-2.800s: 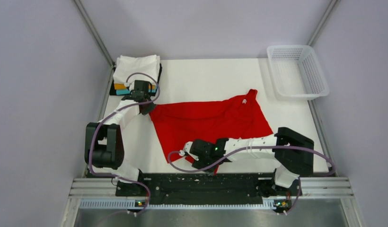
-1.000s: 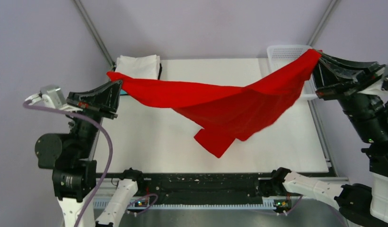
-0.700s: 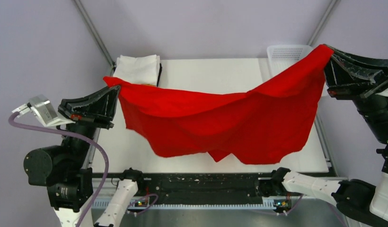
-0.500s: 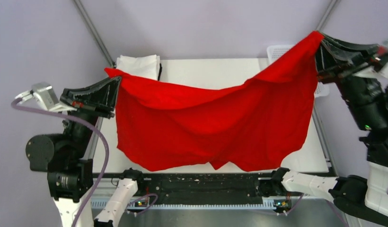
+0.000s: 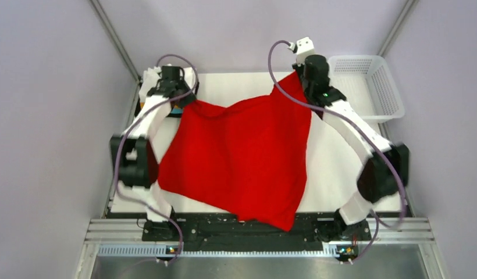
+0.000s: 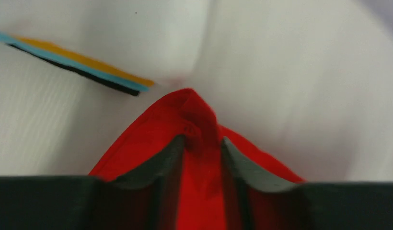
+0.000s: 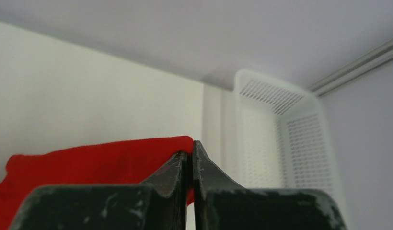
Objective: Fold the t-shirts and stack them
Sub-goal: Flatten out the tshirt
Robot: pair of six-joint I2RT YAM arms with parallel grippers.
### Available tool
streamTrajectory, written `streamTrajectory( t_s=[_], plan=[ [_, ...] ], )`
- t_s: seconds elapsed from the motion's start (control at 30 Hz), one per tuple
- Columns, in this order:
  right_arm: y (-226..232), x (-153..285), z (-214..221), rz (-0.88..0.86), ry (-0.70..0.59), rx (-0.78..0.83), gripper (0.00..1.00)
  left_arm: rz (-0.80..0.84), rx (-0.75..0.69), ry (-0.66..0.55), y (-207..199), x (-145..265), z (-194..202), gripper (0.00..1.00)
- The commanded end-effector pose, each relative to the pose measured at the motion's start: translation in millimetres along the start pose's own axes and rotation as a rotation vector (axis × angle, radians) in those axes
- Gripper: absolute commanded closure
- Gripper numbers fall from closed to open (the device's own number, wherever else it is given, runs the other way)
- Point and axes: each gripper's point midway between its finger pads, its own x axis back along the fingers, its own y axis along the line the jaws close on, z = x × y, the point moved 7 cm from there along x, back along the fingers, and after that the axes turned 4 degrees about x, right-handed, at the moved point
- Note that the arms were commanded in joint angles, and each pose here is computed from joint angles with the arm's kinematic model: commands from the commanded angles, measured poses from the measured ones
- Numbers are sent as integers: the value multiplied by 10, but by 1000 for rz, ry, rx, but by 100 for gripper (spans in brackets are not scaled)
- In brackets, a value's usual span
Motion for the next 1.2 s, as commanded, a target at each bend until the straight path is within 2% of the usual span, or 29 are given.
streamTrajectory(
  t_s=[0.0, 0.03, 0.07, 0.1, 0.13, 0.2, 0.27, 0.37, 0.47, 0.7, 0.97, 1.07, 1.17],
  plan=[
    [360, -898, 600, -68, 105, -216, 95, -223, 53, 195, 188, -703, 116, 48],
    [428, -1083, 743, -85, 163, -221, 90, -233, 53, 238, 189, -832, 151, 40],
    [466, -1236, 824, -90, 208, -236, 76, -233, 56, 260, 174, -898, 159, 33],
    [510, -1347, 885, -106, 254, -239, 55, -207, 64, 285, 146, -922, 186, 21],
    [507, -1411, 828, -115, 266, -244, 38, -182, 66, 290, 127, -920, 209, 4],
    [577, -1396, 886, -150, 297, -249, 15, -148, 67, 270, 124, -847, 235, 1],
    [591, -1314, 896, -170, 286, -272, 2, -131, 65, 251, 152, -741, 269, 1],
    [599, -1093, 907, -206, 292, -330, 1, -98, 60, 256, 160, -552, 333, 1],
    [737, -828, 1007, -312, 316, -421, 1, -66, 37, 291, 187, -445, 514, 1],
    [1103, -323, 1373, -497, 404, -625, 1, 34, -67, 367, -19, -487, 772, 1],
    [1300, 188, 1949, -541, 564, -666, 1, 53, -184, 456, -243, -991, 1217, 1],
    [1345, 320, 2131, -538, 623, -660, 1, 2, -211, 397, -246, -1300, 1178, 1],
    [1347, 393, 2261, -509, 668, -646, 1, -68, -253, 281, -236, -1642, 1039, 1]
  ],
)
